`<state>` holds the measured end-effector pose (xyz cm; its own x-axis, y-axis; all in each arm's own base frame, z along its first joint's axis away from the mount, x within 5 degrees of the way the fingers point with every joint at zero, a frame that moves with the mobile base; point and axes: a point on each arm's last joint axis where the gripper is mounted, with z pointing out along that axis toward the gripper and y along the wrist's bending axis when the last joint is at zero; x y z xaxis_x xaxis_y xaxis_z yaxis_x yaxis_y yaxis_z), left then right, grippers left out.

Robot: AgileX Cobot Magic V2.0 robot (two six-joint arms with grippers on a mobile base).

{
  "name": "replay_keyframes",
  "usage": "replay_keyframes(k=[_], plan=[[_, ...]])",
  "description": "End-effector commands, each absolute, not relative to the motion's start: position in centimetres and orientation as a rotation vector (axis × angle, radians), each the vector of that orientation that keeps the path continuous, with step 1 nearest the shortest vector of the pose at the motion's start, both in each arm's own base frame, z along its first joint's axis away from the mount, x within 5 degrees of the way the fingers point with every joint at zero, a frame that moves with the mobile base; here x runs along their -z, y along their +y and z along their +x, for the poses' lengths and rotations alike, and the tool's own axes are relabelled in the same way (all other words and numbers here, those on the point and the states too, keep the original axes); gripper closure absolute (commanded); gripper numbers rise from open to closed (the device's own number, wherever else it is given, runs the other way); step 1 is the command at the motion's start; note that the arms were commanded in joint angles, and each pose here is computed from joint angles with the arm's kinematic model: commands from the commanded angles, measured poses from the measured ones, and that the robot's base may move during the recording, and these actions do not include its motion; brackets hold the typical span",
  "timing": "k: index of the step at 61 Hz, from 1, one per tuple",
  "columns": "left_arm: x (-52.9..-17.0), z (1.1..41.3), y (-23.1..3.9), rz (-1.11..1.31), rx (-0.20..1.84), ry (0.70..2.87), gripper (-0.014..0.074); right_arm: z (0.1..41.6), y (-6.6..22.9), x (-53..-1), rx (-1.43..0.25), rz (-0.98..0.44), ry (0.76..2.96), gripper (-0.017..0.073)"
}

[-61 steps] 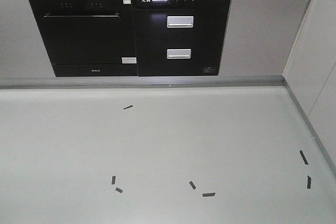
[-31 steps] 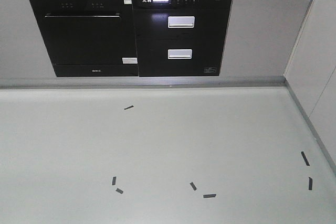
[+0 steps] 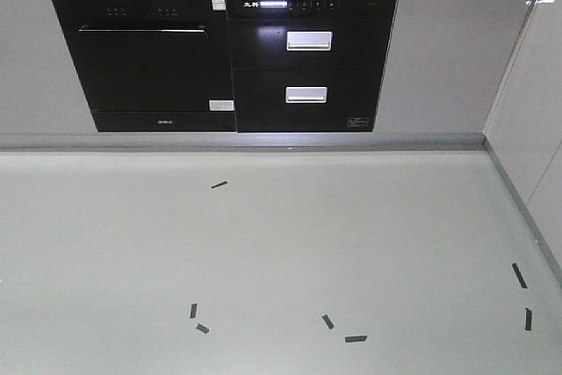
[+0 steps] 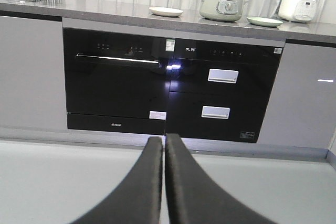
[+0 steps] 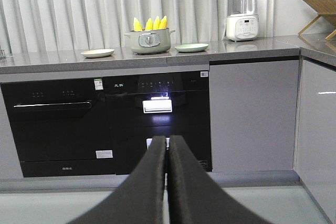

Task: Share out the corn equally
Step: 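Drive the base toward the counter with both grippers held closed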

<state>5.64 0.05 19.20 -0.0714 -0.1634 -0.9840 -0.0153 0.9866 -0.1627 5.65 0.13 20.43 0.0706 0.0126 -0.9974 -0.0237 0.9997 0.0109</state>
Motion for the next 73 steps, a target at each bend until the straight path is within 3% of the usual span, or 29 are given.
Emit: replay_keyframes(k=[1, 73], plan=[[-20.76, 5.52, 0.01, -0.133, 0.138, 1.531, 0.06, 5.62, 0.11, -20.51, -0.011, -0.017, 1.438, 0.0564], [-20.76, 5.52, 0.01, -0.133, 0.138, 1.531, 0.06, 5.62, 0.11, -20.51, -0.011, -0.017, 1.438, 0.0564]])
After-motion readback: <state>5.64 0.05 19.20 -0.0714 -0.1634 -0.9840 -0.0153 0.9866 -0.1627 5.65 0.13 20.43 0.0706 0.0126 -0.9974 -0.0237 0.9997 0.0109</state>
